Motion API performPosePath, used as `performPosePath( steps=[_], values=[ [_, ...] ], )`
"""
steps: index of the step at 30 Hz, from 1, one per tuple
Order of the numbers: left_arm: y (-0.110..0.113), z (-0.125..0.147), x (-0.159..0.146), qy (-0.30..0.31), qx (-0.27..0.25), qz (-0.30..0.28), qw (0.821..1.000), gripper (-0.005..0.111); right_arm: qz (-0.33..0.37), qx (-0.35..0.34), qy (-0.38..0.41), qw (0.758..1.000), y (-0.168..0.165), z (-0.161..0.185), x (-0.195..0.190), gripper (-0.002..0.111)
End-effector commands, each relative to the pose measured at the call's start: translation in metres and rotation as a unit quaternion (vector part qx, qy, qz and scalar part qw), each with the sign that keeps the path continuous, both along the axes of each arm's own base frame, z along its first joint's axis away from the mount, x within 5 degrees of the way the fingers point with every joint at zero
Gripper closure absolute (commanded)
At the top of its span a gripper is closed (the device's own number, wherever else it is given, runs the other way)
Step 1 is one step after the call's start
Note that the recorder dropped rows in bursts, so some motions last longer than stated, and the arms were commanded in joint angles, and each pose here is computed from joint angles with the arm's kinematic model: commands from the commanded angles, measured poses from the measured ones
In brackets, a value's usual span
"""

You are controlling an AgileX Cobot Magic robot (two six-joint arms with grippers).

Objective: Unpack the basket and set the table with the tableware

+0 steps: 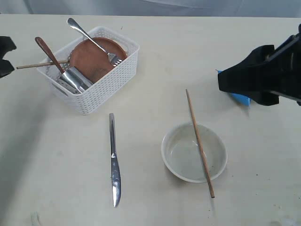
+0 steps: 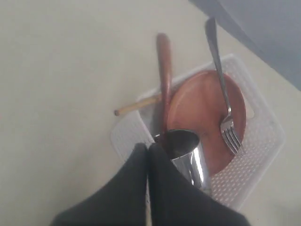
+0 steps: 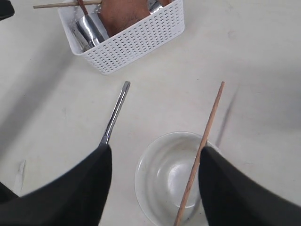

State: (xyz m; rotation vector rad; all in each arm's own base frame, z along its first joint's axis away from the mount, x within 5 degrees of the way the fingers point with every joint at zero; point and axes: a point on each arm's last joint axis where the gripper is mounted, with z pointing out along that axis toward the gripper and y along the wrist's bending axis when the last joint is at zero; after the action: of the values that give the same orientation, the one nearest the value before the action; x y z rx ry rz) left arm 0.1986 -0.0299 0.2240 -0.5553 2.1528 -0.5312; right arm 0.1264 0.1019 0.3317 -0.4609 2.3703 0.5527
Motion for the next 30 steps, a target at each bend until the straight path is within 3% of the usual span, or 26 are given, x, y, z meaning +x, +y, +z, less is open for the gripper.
performPosePath(
  steps=[1,6,15,18,22,26,30],
  values=[
    [0.003,0.011,-0.015,-0.036,-0.014,0.010,0.999,0.107,0.006,-0.001,-0.008,1.000,0.001,0.001,0.001,0.055],
    [-0.003,0.028,-0.009,-0.034,-0.024,-0.061,0.997,0.107,0.015,-0.008,-0.013,1.000,0.000,0.001,0.001,0.055],
    [0.036,0.078,0.033,-0.036,-0.027,-0.175,0.983,0.107,0.033,-0.023,-0.018,0.999,0.000,0.000,0.000,0.055],
    [0.049,0.071,0.053,0.012,-0.060,-0.230,0.971,0.107,0.038,-0.027,-0.019,0.999,0.000,0.000,-0.001,0.055],
    [0.063,0.051,0.066,0.066,-0.127,-0.212,0.967,0.107,0.039,-0.026,-0.024,0.999,0.001,0.000,0.000,0.055],
    [0.062,0.029,0.058,0.071,-0.118,-0.192,0.972,0.105,0.041,-0.020,-0.031,0.998,0.001,0.002,0.001,0.055],
    [0.062,0.012,0.050,0.081,-0.101,-0.174,0.976,0.095,0.039,-0.016,-0.038,0.998,0.002,0.003,0.002,0.055]
  ],
)
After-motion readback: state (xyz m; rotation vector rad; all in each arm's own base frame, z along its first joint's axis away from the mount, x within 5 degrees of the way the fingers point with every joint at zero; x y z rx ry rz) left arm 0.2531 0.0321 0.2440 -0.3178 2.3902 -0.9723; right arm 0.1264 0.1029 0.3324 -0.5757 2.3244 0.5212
